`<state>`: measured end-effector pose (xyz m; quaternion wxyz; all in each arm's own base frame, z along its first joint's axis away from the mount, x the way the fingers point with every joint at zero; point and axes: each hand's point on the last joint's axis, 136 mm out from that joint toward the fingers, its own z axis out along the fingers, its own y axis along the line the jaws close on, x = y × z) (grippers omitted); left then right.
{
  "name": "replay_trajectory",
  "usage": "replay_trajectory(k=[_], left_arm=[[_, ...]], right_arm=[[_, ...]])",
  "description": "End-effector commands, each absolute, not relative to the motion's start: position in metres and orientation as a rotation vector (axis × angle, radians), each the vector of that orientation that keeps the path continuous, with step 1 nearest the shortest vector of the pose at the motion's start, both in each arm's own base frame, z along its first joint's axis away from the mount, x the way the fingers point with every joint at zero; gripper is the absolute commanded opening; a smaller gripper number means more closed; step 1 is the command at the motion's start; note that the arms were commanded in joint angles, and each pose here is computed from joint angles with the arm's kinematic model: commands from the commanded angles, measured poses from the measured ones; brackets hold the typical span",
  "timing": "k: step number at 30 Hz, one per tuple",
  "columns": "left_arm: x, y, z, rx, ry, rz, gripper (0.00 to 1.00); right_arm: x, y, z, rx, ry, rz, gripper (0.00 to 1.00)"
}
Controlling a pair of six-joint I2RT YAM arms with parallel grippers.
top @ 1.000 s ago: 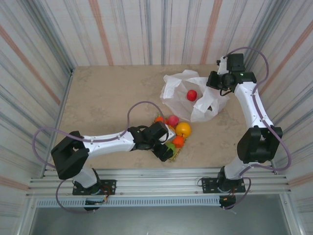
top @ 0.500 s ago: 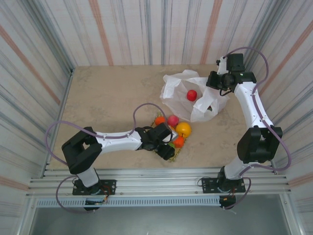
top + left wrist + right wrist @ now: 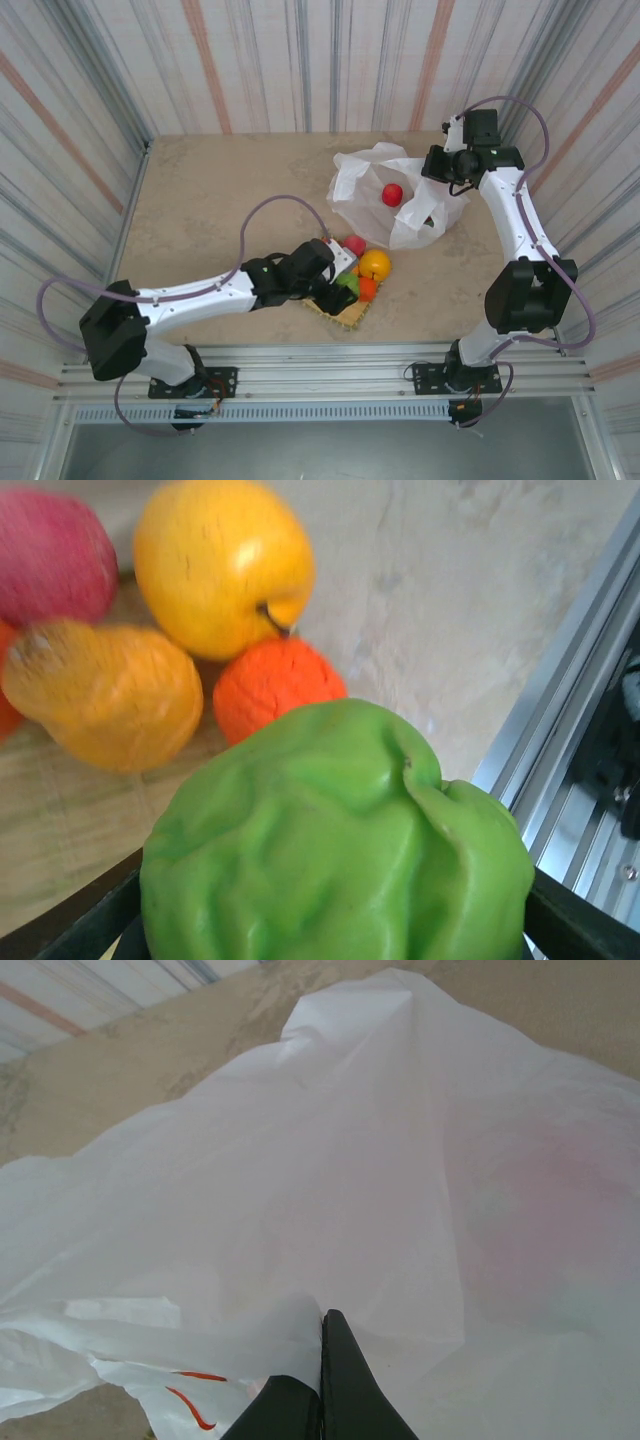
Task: Place the fruits into the plastic bag
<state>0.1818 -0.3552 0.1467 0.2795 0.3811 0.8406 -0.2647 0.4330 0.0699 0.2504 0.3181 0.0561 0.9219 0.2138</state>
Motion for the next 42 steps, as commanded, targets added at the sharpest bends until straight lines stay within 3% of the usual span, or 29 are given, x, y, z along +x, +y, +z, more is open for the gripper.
replay_trajectory(k=[1,10,20,27,42], left_arm=[[0.207,-0.372,0.182,1.017,2.096,-0.651,0.63],[0.294,-0.425,0.205,1.087,1.936,-0.423,0.62],[0.380,-0.438,0.182,1.091,1.894,-0.188,0.62],[0.409,-0.450,0.180,1.034,1.838,-0.188,0.67],[0.470,-0.469,0.143,0.970,1.804,-0.196,0.67]], right_arm=[[0.431,0.069,0.255,0.125,2.417,0.571,0.00],[0.424,0.070,0.261,0.125,2.414,0.578,0.00],[0.421,0.068,0.265,0.131,2.409,0.585,0.00],[0.423,0.074,0.264,0.131,2.411,0.617,0.00],[0.432,0.085,0.277,0.126,2.387,0.670,0.00]])
